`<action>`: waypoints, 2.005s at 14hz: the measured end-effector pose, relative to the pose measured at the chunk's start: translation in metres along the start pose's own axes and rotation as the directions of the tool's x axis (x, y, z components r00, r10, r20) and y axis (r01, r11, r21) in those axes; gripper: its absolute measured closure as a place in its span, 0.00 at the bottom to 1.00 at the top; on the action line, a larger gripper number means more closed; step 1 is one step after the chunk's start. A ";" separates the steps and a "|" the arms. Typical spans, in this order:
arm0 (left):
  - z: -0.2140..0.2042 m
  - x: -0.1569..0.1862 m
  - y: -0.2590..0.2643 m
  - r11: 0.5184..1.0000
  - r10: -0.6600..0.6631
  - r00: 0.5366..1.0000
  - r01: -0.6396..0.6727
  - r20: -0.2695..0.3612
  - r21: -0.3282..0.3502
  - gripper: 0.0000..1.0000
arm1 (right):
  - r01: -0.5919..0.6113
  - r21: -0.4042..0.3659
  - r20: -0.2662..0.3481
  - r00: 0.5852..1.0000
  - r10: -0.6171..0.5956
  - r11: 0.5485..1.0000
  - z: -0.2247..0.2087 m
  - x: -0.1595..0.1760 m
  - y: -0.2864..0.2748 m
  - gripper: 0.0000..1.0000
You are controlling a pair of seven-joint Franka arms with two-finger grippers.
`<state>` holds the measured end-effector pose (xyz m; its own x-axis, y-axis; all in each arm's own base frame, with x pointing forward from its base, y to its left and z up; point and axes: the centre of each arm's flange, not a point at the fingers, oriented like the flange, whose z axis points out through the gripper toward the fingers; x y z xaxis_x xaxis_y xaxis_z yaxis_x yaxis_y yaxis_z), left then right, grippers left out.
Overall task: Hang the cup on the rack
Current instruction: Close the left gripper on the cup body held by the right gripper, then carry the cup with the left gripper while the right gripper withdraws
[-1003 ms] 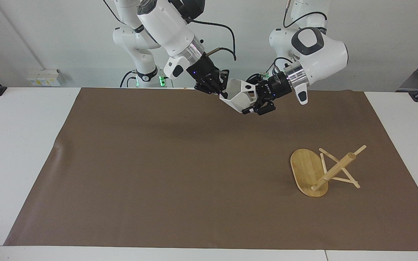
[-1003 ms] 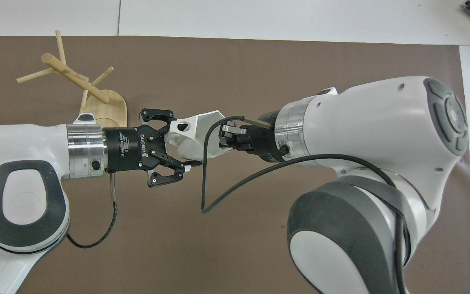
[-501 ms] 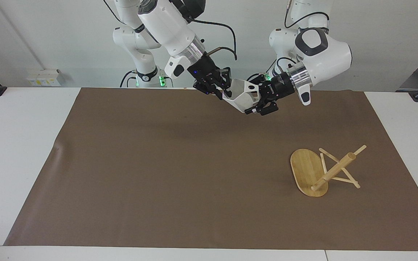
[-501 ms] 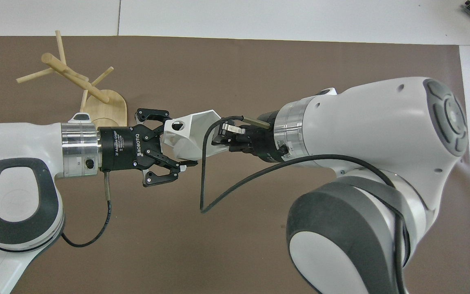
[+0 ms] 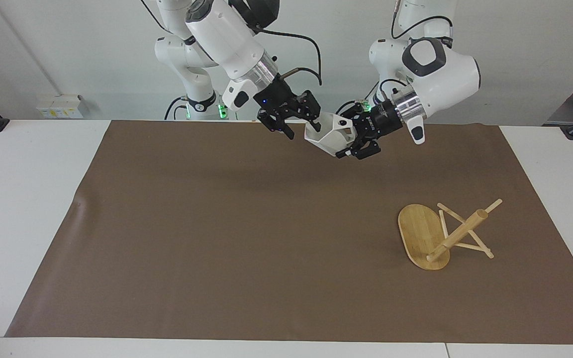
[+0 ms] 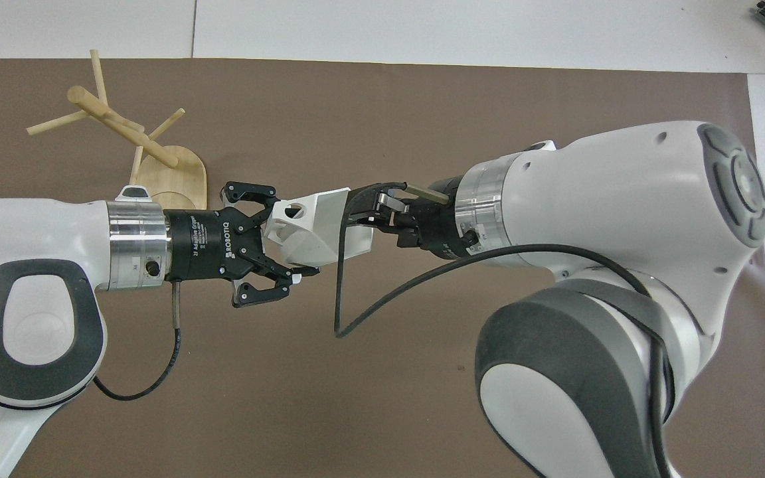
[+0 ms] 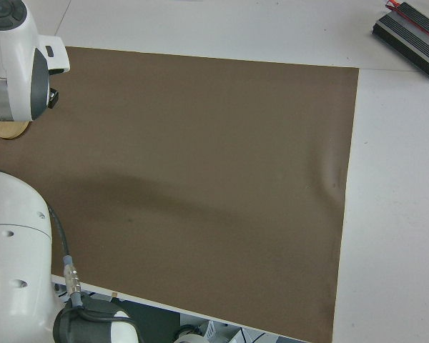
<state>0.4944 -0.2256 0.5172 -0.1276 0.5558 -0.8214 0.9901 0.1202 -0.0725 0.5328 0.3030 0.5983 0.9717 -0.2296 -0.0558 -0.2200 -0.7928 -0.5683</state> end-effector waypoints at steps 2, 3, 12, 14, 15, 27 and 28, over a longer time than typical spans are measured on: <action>0.000 0.002 0.000 1.000 0.011 0.999 -0.011 -0.031 -0.001 0.26 | 0.006 -0.002 -0.001 1.000 -0.006 1.000 0.000 0.002 0.002 0.00; -0.001 0.004 0.001 1.000 0.017 0.998 -0.017 -0.056 -0.001 0.26 | 0.022 -0.003 0.000 1.000 -0.022 1.000 0.000 0.002 0.003 0.00; -0.034 0.061 0.024 0.986 -0.153 0.969 0.138 -0.194 -0.092 0.26 | 0.063 -0.009 -0.014 0.998 -0.063 0.998 -0.005 0.013 0.015 0.00; -0.048 0.076 0.031 0.973 -0.212 0.953 0.184 -0.219 -0.141 0.26 | 0.057 -0.009 -0.025 0.998 -0.057 0.998 -0.010 0.017 0.020 0.00; -0.055 0.084 0.035 0.965 -0.237 0.947 0.204 -0.217 -0.162 0.26 | 0.057 -0.010 -0.030 0.998 -0.057 0.998 -0.013 0.020 0.022 0.00; -0.069 0.116 0.063 0.770 -0.517 0.853 0.430 -0.066 -0.472 0.26 | 0.152 -0.069 -0.137 0.978 -0.160 0.986 -0.065 0.084 0.097 0.00; -0.068 0.116 0.065 0.757 -0.525 0.849 0.437 -0.055 -0.485 0.26 | 0.149 -0.108 -0.153 0.974 -0.165 0.983 -0.070 0.090 0.107 0.00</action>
<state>0.5401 -0.0974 0.4553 -0.6317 0.4544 -0.6280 0.6657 0.7332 -0.1391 0.5906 0.1581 0.5904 0.9698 -0.1797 0.1647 -0.0807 -0.8744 -0.4785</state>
